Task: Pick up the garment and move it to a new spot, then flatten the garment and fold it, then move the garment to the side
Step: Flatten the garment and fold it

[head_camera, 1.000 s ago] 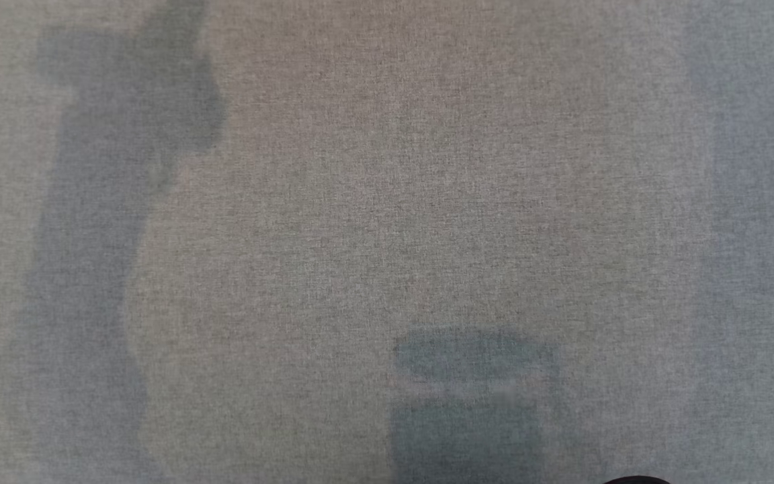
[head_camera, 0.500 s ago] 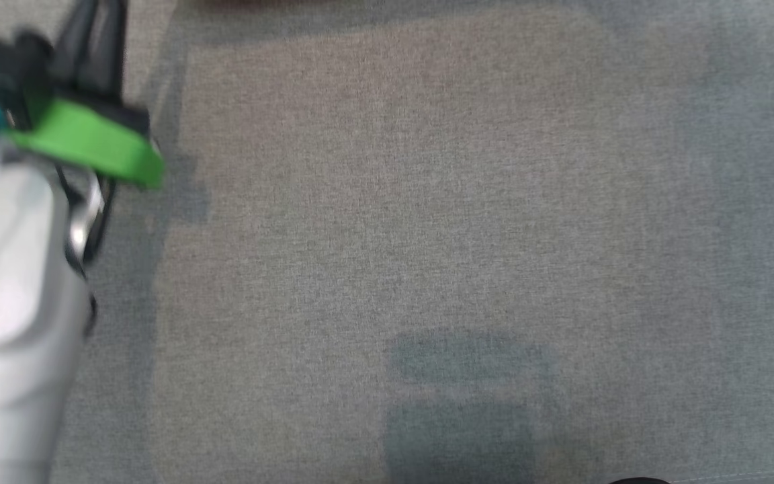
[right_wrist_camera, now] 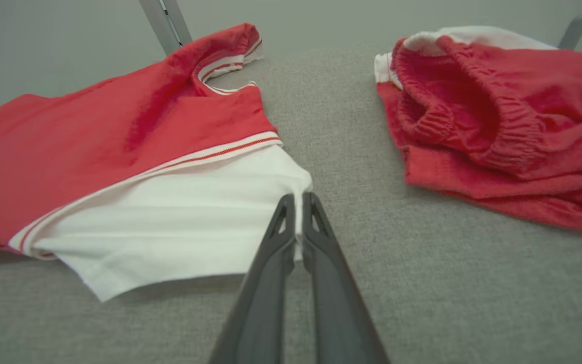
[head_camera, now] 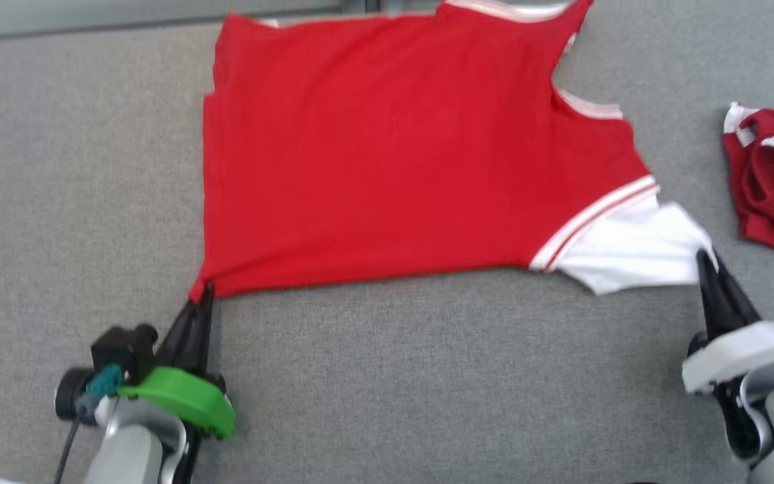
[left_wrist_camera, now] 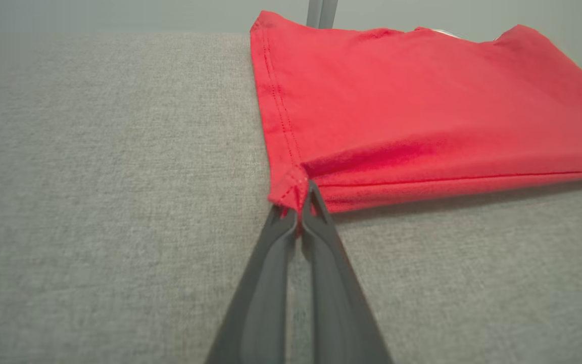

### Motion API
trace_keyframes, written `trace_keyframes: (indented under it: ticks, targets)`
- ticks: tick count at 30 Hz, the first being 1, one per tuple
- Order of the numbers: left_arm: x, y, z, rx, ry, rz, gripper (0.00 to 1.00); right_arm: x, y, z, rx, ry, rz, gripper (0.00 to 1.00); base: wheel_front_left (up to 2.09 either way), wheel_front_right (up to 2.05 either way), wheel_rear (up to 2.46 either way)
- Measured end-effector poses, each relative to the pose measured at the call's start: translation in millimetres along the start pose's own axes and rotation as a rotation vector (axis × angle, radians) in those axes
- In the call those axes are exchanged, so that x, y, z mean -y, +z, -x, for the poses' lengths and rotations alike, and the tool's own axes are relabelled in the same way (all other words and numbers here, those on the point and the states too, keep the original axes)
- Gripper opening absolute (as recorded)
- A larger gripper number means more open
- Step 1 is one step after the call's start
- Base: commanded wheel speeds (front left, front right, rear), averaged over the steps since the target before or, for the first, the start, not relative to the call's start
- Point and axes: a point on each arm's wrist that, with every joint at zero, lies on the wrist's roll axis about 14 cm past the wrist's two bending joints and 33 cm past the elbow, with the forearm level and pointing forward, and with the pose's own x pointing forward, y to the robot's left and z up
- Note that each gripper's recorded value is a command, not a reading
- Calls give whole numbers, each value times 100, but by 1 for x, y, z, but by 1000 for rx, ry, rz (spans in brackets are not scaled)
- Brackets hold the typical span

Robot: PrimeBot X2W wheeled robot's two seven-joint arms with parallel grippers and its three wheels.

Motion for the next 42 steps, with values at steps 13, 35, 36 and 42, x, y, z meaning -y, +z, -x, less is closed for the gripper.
trace_keyframes:
  ticks: [13, 35, 36, 42]
  targets:
    - [7, -52, 97, -114, 79, 49, 0, 24, -53, 114, -172, -39, 26, 0, 0, 0, 0]
    - [26, -23, 134, 40, 75, 60, 0, 2, -14, 126, -43, 66, 2, 0, 0, 0, 0]
    - [29, -14, 129, 64, 59, 52, 0, -1, -7, 121, -22, 75, 5, 0, 0, 0, 0]
    - [45, 20, 103, 142, -17, 14, 0, -11, 15, 92, 29, 106, 47, 0, 0, 0, 0]
